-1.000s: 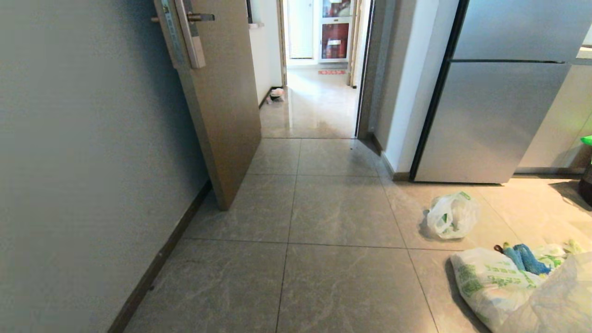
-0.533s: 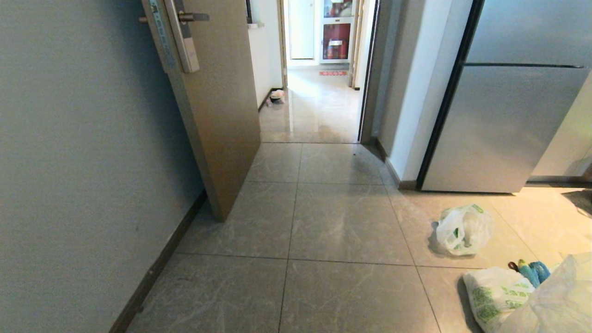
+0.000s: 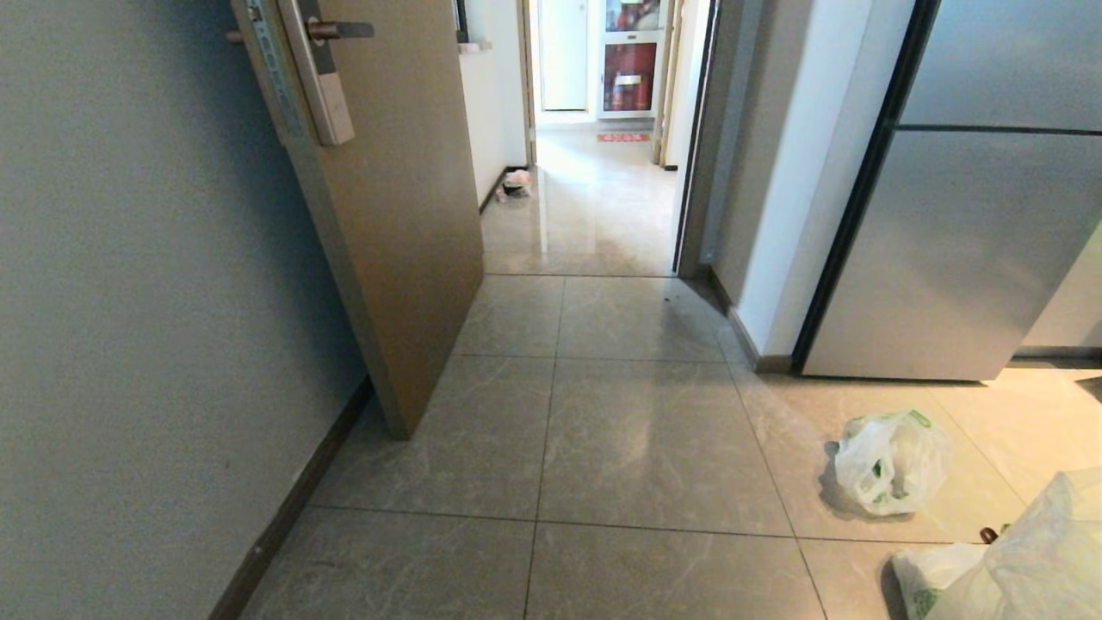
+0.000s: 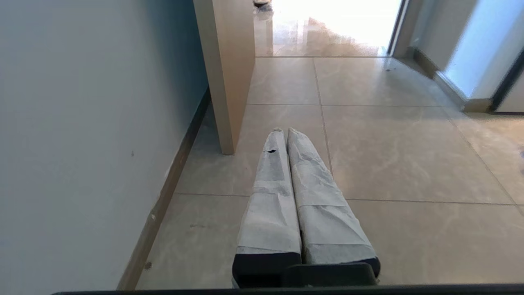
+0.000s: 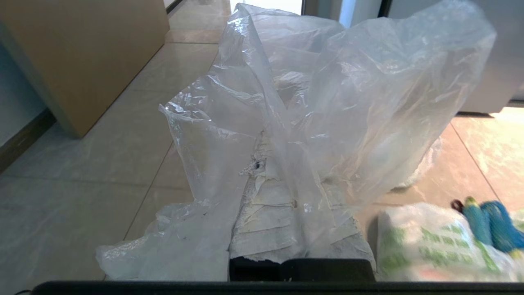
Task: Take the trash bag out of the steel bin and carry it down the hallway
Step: Put the trash bag at the door
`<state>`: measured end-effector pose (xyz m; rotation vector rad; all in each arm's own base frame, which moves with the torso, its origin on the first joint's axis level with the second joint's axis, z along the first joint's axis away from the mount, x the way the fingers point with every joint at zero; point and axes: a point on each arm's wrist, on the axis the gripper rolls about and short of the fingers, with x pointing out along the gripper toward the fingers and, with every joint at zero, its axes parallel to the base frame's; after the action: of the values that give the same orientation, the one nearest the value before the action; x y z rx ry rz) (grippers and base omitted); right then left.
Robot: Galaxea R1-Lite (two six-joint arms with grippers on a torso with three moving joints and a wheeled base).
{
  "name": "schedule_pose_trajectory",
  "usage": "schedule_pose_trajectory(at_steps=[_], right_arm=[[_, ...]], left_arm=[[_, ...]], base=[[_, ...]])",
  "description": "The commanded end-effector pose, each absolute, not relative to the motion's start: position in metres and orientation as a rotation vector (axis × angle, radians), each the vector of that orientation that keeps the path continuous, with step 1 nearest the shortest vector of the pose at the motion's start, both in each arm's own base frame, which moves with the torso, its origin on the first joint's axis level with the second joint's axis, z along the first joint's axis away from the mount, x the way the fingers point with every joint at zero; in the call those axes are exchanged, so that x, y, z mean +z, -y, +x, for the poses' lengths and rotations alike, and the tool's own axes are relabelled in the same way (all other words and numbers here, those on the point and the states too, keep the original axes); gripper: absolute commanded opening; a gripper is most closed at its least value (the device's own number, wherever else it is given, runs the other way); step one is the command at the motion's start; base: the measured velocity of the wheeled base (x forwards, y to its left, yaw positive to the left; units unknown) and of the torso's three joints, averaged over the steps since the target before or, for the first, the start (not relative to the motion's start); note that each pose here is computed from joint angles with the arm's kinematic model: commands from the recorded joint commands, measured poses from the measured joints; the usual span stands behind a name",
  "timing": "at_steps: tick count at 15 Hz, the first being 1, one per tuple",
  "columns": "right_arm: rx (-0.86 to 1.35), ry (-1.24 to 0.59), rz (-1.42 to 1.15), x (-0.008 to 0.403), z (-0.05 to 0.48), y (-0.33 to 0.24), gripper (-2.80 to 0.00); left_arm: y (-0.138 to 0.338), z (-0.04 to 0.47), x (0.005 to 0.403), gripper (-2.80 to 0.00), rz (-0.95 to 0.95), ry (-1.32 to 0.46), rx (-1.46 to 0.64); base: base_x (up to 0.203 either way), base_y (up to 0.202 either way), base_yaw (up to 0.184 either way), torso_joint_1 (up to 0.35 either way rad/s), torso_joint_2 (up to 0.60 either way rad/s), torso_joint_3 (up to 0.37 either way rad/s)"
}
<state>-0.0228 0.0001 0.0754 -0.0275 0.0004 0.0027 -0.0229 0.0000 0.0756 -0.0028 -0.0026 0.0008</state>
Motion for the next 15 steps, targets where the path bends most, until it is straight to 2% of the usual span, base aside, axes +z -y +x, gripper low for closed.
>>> schedule_pose_trajectory(at_steps=[1, 15], right_arm=[[0.003, -0.001, -0.028, 0.0755, -0.0227, -0.0001, -2.8], [0.003, -0.001, -0.029, 0.0755, -0.0227, -0.0001, -2.8]], left_arm=[[0.0, -0.0228, 0.0756, -2.8, -0.003, 0.002, 0.002], [0.0, -0.0228, 0.0756, -2.8, -0.003, 0.002, 0.002]], base=[[0.191, 0.0, 0.0, 0.007, 0.0, -0.002], [0.194, 0.0, 0.001, 0.003, 0.0, 0.003]])
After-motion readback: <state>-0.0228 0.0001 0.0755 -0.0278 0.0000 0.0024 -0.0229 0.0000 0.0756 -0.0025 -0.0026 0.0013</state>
